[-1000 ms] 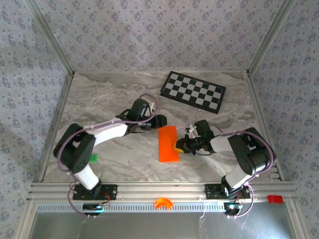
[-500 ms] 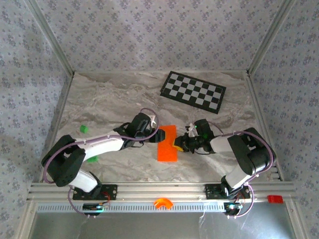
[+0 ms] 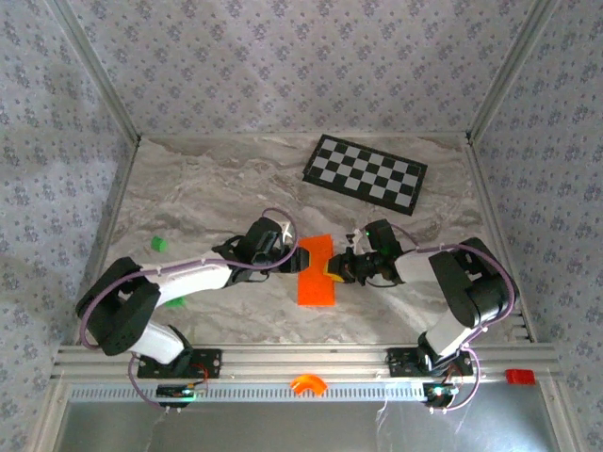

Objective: Fold a paper plane with a square sheet of paper (pick it up from the middle)

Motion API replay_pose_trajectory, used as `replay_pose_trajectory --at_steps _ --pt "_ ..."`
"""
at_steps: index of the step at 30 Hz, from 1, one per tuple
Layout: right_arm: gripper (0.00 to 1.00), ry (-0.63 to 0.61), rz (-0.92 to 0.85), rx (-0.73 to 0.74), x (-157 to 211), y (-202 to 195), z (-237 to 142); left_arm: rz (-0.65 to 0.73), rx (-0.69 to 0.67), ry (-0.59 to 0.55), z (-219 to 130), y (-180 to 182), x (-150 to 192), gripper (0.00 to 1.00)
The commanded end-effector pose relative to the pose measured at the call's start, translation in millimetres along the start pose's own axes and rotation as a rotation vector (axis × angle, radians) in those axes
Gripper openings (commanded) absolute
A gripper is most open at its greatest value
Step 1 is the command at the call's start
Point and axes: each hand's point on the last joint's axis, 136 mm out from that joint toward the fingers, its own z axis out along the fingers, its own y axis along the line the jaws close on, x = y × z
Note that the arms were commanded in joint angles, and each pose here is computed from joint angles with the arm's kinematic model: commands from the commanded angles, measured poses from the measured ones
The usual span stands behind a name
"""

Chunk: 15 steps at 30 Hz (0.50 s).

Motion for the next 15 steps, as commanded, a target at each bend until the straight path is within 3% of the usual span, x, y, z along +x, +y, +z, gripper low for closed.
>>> replay_pose_trajectory --at_steps 1,7,11,15 --pt "0.09 0.017 0.004 0.009 -0.5 -1.1 0.9 0.088 0.043 -0.043 -9.1 -20.0 -5.5 0.52" --pt "0.06 -0.009 0.035 0.035 -7.0 -3.5 -3.3 0.404 -0.037 -0.135 -21.7 -47.6 8.6 0.52" --pt "0.05 -0.024 0.057 0.040 -11.1 -3.8 -5.1 0.502 -0.135 -0.076 -23.6 -51.6 27.9 0.53" --pt "0.05 -0.027 0.064 0.047 -12.6 -4.7 -5.2 0.708 -0.256 -0.069 -19.1 -65.9 54.9 0.57"
